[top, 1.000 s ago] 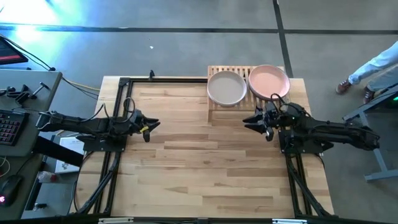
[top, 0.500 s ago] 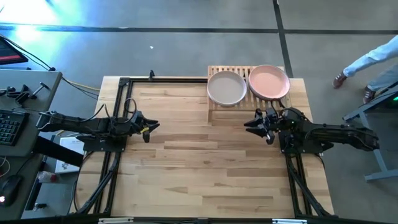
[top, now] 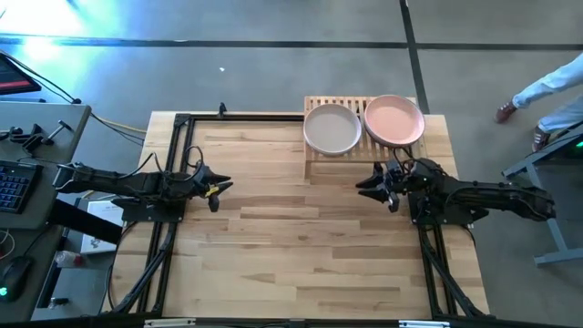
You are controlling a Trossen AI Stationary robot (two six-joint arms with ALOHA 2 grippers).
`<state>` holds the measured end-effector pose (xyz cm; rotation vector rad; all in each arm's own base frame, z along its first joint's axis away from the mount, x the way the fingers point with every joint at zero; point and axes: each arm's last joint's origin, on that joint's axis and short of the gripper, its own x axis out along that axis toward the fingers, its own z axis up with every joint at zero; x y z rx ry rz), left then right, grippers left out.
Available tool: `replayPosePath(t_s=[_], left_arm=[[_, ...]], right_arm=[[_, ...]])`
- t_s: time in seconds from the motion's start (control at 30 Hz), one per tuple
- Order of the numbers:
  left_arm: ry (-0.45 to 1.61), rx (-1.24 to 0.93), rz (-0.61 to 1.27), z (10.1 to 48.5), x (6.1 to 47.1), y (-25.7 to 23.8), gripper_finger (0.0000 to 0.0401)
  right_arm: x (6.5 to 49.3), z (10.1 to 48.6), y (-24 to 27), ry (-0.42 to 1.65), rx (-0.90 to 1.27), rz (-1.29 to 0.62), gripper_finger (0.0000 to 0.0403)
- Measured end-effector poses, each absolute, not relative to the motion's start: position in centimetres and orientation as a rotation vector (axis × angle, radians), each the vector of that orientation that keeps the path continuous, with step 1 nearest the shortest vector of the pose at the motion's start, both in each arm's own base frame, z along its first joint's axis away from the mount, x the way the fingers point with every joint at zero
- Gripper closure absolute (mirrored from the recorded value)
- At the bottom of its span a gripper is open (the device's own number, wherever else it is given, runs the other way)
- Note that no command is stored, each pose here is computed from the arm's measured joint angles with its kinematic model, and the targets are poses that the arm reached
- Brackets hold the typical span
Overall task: Place and stack plates onto a shelf
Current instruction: Return to Home Position
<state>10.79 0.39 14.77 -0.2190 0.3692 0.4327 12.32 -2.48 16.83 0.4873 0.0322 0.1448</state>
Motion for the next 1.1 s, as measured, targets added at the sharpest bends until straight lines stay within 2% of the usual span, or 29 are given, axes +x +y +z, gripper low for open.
replayPosePath(t_s=[0.77,1.1], left_arm=[[0.335,-0.244,0.428,15.1,10.7,0.4,0.0311],[0.211,-0.281,0.409,16.2,10.0,0.4,0.0311]], right_arm=[[11.9,14.8,-2.4,0.236,0.567,0.09,0.0281],[10.7,15.4,-2.0,0.177,0.544,0.102,0.0281]])
